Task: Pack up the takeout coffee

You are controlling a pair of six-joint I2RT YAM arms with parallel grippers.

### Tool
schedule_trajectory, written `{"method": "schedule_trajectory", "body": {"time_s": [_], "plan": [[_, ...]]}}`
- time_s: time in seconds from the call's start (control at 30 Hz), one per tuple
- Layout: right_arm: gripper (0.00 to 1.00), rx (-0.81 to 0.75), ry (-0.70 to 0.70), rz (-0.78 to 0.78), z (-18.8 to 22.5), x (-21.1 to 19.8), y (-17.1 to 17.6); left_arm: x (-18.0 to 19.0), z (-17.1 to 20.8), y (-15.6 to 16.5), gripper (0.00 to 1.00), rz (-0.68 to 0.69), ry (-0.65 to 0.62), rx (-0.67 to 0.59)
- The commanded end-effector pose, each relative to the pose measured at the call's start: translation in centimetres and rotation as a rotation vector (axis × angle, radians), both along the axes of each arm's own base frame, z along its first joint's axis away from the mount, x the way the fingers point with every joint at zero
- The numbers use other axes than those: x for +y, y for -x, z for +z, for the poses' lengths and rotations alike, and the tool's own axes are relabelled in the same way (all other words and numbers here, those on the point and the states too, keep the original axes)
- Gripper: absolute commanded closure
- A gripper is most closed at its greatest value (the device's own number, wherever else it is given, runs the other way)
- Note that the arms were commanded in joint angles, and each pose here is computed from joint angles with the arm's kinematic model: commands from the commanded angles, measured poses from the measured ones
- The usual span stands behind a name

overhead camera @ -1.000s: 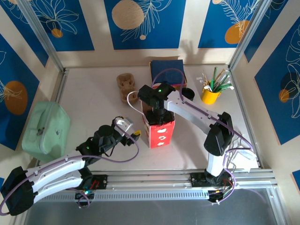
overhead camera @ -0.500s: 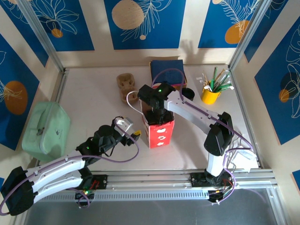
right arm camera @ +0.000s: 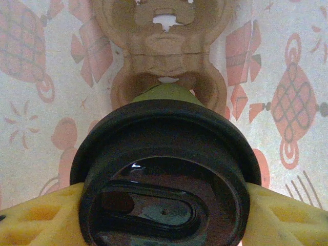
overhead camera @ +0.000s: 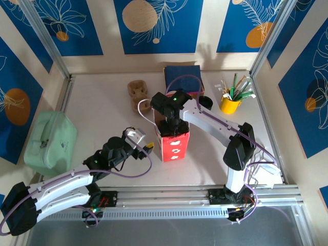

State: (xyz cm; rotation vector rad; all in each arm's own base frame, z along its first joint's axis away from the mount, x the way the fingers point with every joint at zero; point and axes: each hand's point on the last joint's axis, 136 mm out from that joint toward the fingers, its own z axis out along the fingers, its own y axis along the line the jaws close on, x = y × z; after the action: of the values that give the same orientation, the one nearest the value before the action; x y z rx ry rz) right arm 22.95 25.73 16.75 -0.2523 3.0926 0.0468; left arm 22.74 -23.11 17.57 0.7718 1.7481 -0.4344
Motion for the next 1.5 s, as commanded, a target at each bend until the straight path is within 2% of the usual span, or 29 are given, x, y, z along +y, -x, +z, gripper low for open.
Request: {"method": "schedule_trajectory", "body": {"time_s": [0.0, 0.43, 1.47], "plan": [[0.37, 0.002, -0.027, -0.011, 0.6, -0.2, 0.4, 0.1, -0.1, 0.1, 0.12, 0.0, -0.016, -0.018], [0.37, -0.04, -0.057, -0.002, 0.9, 0.5, -0.4, 0.3, -0.2, 0.2, 0.12, 0.003, -0.015, -0.015], [0.37, -0.002, -0.03, -0.024, -0.7, 0.5, -0.6, 0.5, -0.3, 0.3, 0.12, 0.01, -0.009, -0.012]]}}
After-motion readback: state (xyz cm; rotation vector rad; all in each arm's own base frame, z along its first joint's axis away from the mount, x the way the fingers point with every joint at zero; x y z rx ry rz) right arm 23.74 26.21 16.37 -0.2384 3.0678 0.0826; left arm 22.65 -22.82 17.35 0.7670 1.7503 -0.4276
